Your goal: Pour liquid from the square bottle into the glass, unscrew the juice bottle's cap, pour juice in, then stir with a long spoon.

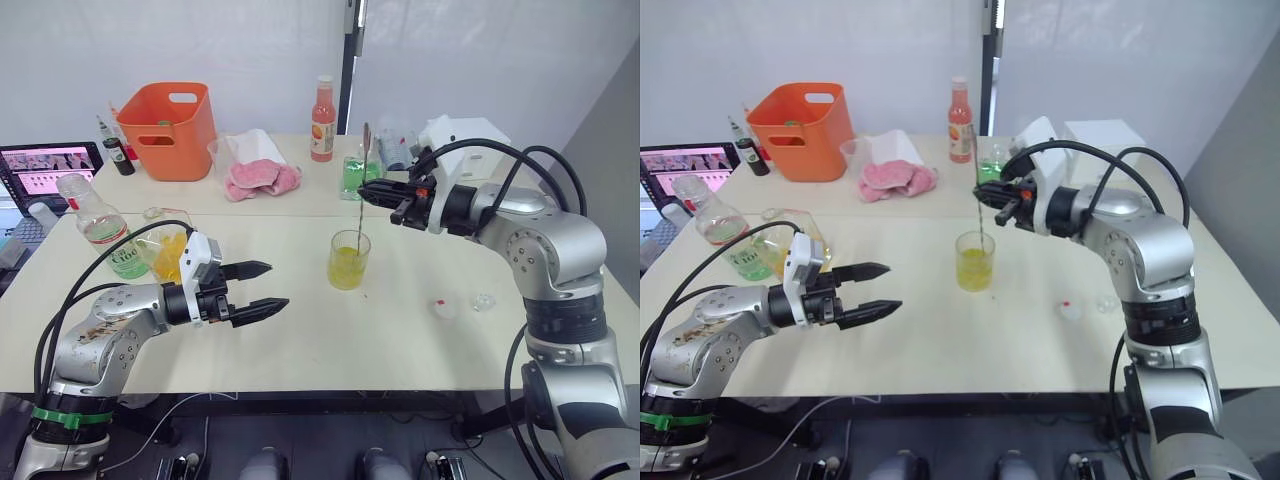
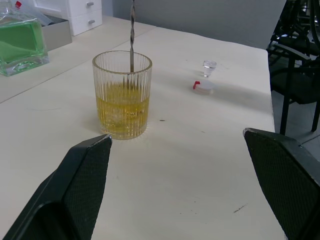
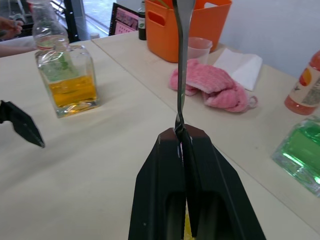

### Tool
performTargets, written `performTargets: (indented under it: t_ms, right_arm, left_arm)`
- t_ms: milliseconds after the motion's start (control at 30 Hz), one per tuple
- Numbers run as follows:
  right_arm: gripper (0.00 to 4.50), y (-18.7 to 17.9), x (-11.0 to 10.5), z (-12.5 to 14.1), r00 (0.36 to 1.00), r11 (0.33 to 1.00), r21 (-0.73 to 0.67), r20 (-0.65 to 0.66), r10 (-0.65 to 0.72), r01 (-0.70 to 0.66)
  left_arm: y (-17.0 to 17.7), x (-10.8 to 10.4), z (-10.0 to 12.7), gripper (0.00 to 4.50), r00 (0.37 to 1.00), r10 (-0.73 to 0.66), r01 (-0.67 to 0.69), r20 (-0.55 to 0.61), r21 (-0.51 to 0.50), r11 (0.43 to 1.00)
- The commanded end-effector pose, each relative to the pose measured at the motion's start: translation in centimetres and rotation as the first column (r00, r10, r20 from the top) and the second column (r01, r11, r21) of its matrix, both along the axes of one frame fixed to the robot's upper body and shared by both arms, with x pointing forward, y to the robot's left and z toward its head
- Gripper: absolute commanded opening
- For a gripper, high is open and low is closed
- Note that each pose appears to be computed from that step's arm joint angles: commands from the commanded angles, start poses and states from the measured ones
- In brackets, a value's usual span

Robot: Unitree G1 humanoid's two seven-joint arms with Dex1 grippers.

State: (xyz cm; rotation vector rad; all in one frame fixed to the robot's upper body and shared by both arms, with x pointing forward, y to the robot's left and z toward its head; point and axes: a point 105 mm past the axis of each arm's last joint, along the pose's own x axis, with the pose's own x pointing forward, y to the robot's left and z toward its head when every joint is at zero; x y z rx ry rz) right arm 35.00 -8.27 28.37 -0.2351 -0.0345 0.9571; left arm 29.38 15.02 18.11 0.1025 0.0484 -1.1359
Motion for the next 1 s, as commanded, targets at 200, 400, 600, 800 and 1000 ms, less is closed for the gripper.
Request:
performTargets:
  t_ms: [200, 400, 600, 800, 1000]
  right_arm:
    - [0.00, 1.0, 0.5, 2.1, 0.999, 0.990, 0.140, 0.037, -0.009, 0.004]
    - [0.00, -0.9, 3.1, 2.0, 0.989, 0.974, 0.190, 0.058, -0.138, 0.124]
    - [0.00, -1.7, 2.4, 1.3, 0.991, 0.990, 0.087, 0.060, -0.119, 0.114]
    - [0.00, -0.2, 0.0, 1.3, 1.000, 0.999, 0.049, 0.029, 0.000, -0.002]
    - [0.00, 0.9, 0.6, 1.5, 1.000, 0.994, 0.113, 0.023, -0.010, 0.007]
  left_arm:
    - [0.2, -0.2, 1.2, 4.46, 0.999, -0.001, 0.002, 0.053, -0.004, 1.000]
    - [0.2, -0.3, 1.2, 4.46, 0.999, -0.002, 0.002, 0.054, -0.004, 1.000]
    - [0.2, -0.4, 1.2, 4.46, 0.999, -0.001, 0.001, 0.051, -0.004, 1.000]
    - [0.2, -0.4, 1.2, 4.46, 0.999, -0.001, 0.001, 0.048, -0.005, 1.000]
    - [0.2, -0.3, 1.2, 4.46, 0.999, 0.001, -0.001, 0.049, -0.004, 1.000]
